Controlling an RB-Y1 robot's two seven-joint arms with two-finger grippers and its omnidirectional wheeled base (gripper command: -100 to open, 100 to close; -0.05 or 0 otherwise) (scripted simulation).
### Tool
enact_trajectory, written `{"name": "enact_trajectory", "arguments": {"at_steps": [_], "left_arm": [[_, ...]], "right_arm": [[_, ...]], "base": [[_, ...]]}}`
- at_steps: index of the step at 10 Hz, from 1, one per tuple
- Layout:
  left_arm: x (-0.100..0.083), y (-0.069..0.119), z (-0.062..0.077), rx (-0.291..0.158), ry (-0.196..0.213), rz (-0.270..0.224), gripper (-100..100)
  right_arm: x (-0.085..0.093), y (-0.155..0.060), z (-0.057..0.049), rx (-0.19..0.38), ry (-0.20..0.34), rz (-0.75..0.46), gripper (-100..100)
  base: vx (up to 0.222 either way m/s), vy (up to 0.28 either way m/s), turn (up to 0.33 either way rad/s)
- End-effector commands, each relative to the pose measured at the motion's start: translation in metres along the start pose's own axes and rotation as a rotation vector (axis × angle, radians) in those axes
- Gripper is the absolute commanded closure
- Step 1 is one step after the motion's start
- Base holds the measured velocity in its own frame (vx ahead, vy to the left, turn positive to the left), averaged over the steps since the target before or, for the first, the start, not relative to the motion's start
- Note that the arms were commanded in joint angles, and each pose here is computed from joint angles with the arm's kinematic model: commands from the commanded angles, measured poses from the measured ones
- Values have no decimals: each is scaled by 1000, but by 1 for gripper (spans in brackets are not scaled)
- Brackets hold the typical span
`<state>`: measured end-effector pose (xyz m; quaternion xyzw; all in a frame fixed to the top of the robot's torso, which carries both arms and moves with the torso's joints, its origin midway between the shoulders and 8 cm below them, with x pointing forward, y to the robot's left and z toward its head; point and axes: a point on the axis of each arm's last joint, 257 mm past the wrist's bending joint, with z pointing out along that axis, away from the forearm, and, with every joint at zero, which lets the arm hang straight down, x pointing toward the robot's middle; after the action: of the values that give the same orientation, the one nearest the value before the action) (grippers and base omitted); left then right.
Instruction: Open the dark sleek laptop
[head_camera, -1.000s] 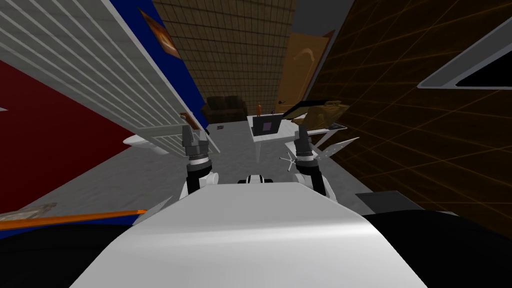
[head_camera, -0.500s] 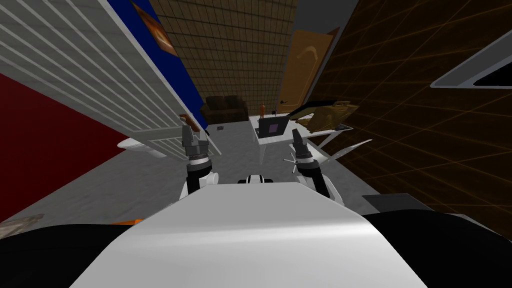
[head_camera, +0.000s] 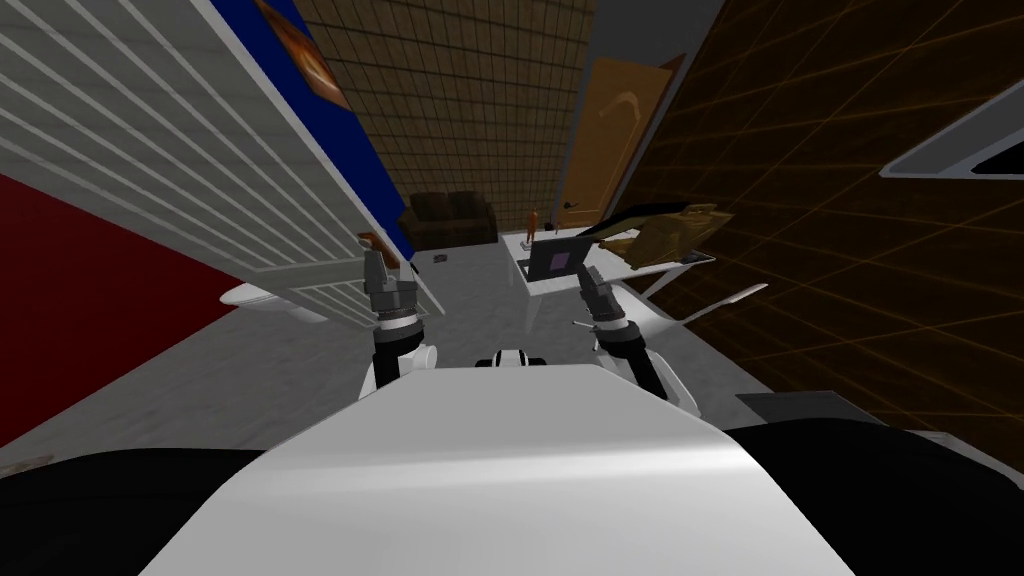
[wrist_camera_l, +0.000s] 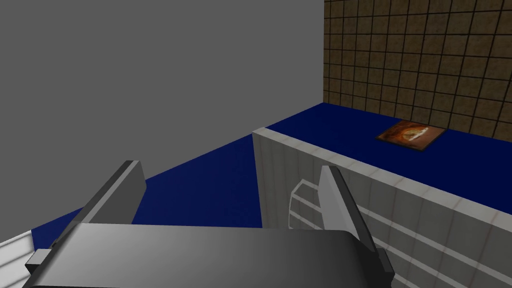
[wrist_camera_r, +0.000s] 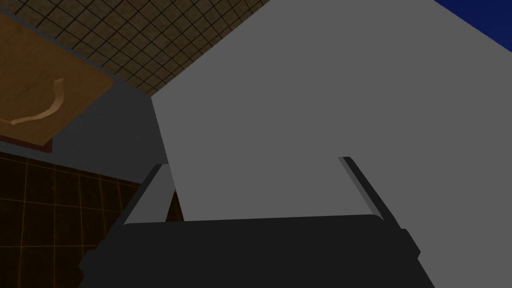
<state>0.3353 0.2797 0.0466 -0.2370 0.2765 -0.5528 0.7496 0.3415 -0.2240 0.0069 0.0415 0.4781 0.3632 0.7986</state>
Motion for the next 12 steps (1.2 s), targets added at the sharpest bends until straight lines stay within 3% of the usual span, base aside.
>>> {"name": "enact_trajectory", "arguments": {"at_steps": [1,6,8,9,11,12], "left_arm": [[0,0,0,0,0,0,0],[0,0,0,0,0,0,0],[0,0,0,0,0,0,0],[0,0,0,0,0,0,0],[0,0,0,0,0,0,0],[0,0,0,0,0,0,0]], "right_arm": [[6,3,-4,-21,38,-94,-100],[20,5,-13,-67,115,-274,-100],[29,3,-19,-101,169,-377,-100],[29,3,-19,-102,168,-394,-100],[37,-1,-25,-139,222,-499,-100],[37,-1,-25,-140,222,-514,-100]], "base": [[99,155,-35],[112,153,-62],[128,152,-113],[118,138,-52],[136,139,-128],[124,105,-64]]}}
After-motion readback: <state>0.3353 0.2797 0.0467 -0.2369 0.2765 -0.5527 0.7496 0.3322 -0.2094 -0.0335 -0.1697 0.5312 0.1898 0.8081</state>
